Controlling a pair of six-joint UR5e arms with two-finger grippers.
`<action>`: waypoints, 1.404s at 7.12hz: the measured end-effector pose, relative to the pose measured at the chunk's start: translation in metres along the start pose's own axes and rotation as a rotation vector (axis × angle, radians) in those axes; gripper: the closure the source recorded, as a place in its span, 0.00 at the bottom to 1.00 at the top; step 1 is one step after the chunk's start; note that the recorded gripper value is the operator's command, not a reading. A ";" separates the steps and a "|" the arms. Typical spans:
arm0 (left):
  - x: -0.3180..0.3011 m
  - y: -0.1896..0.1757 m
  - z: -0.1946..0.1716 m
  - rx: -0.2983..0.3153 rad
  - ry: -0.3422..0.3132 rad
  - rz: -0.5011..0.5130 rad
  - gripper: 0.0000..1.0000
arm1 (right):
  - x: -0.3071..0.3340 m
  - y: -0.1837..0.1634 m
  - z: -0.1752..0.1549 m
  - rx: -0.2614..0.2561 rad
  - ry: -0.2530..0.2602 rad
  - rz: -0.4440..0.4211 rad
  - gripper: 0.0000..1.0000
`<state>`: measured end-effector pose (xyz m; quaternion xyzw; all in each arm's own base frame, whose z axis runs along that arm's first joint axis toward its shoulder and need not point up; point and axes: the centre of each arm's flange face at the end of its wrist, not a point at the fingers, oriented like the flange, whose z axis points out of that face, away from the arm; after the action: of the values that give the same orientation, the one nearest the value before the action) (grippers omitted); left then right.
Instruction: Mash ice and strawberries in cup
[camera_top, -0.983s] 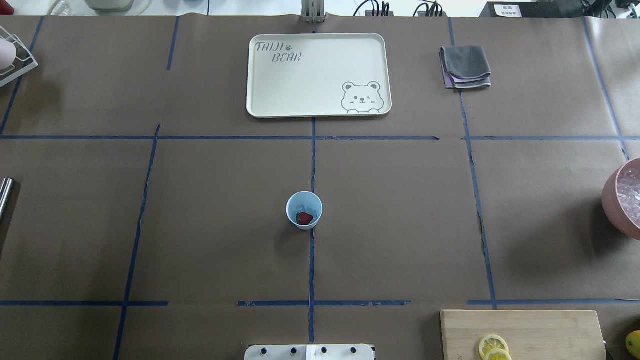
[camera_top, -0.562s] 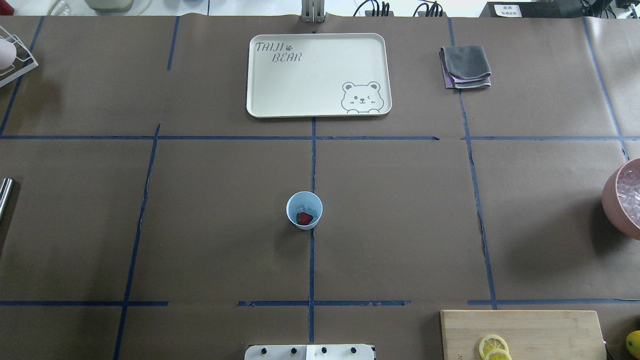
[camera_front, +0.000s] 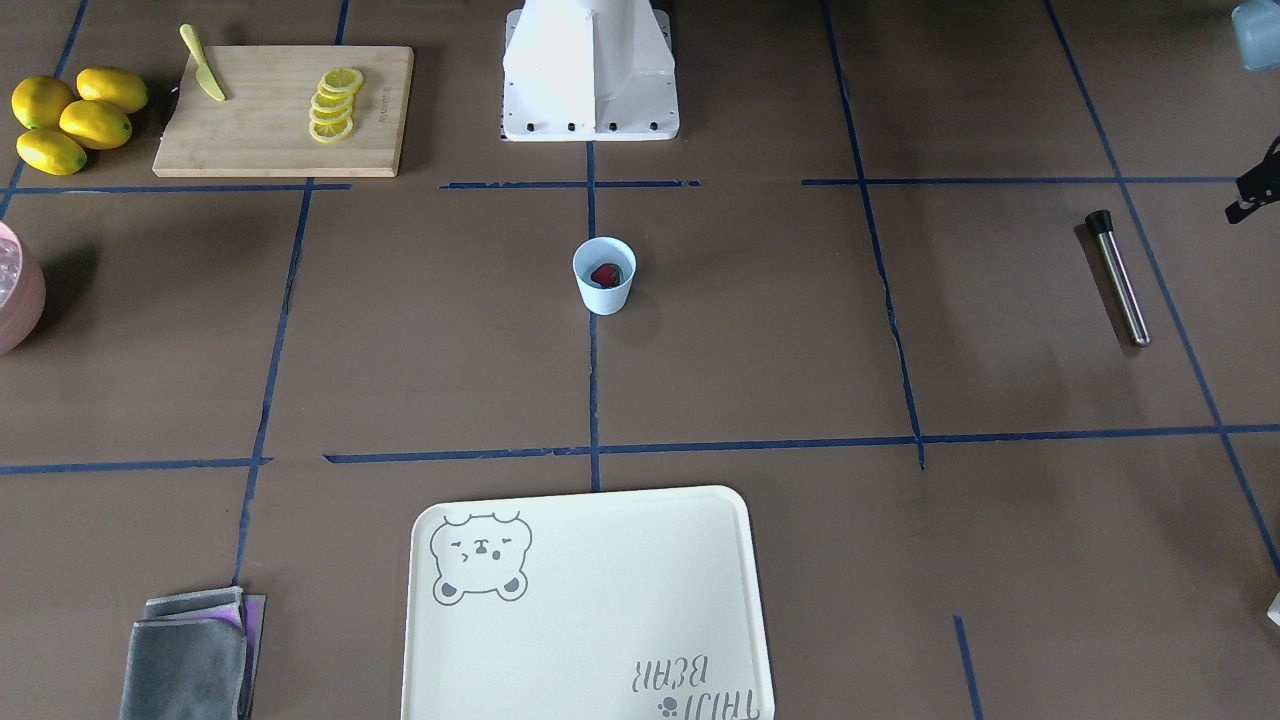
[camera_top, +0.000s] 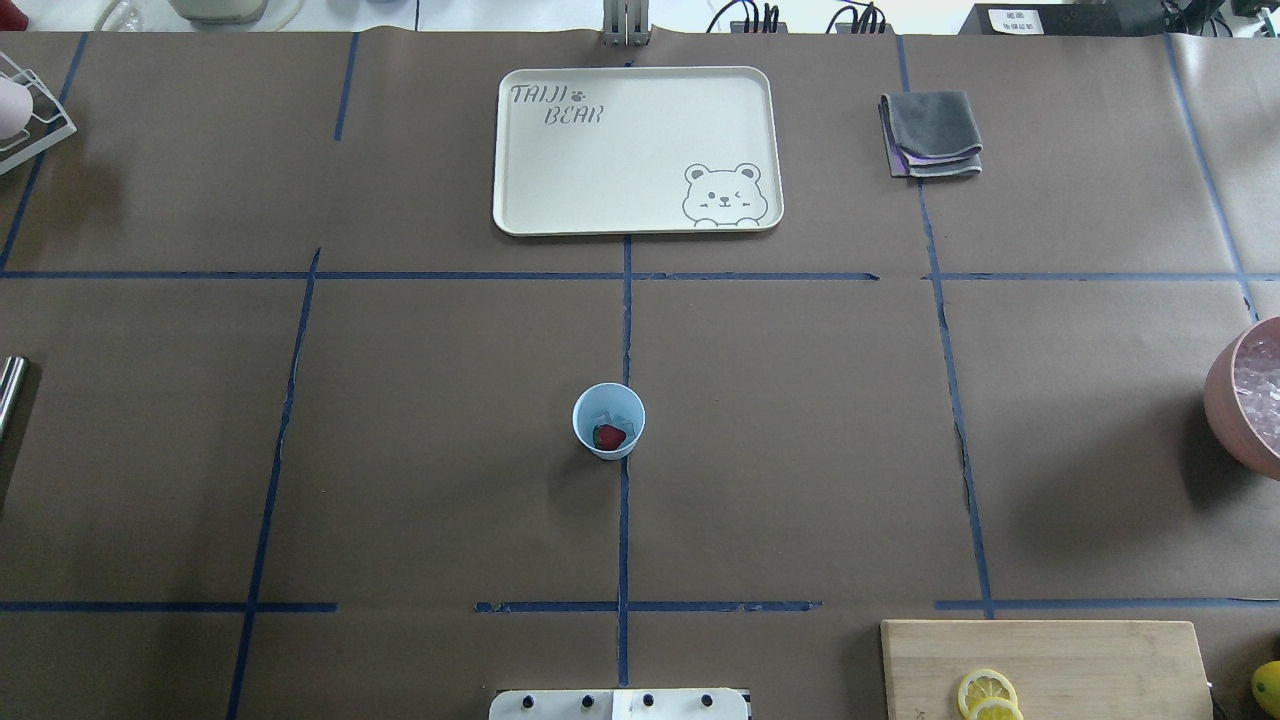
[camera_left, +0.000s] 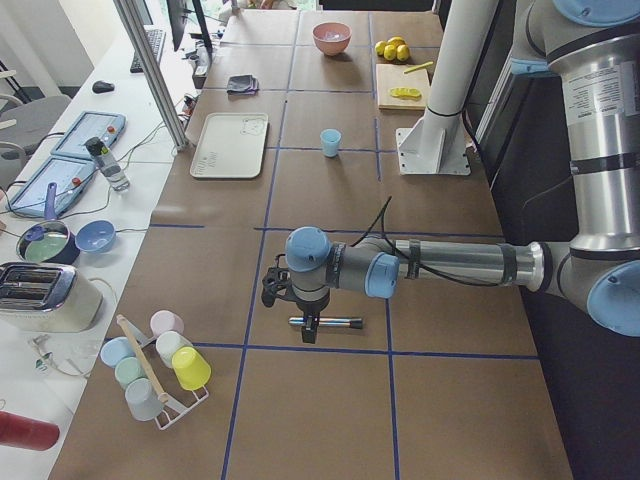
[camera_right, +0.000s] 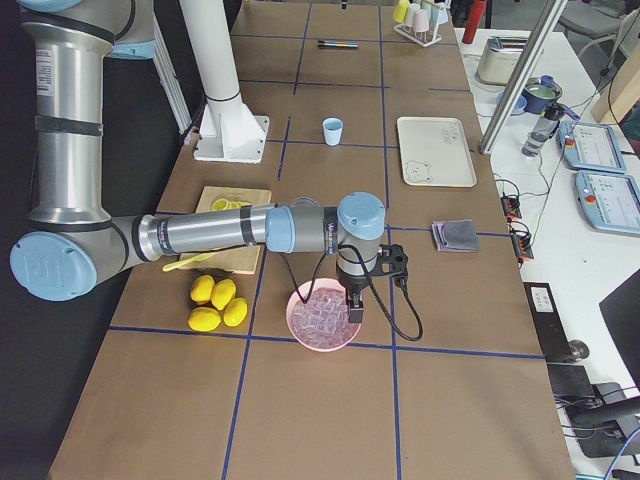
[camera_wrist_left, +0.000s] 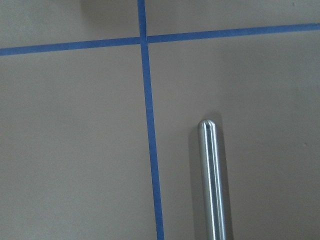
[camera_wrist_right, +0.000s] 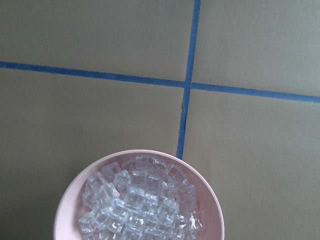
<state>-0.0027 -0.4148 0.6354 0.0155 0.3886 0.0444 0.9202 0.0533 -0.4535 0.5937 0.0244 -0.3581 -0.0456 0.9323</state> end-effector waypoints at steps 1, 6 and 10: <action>-0.002 0.002 0.001 -0.006 0.006 -0.005 0.00 | 0.004 0.005 0.002 -0.005 -0.004 -0.003 0.00; 0.003 0.005 -0.002 -0.007 0.054 -0.027 0.00 | 0.015 0.018 0.006 -0.023 -0.011 -0.010 0.00; 0.003 0.007 -0.002 -0.002 0.050 -0.015 0.00 | 0.012 0.016 0.005 -0.029 -0.034 0.000 0.00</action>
<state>-0.0025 -0.4079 0.6319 0.0104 0.4116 0.0381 0.9105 0.0601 -0.4389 0.6069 0.0103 -0.3733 -0.0512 0.9262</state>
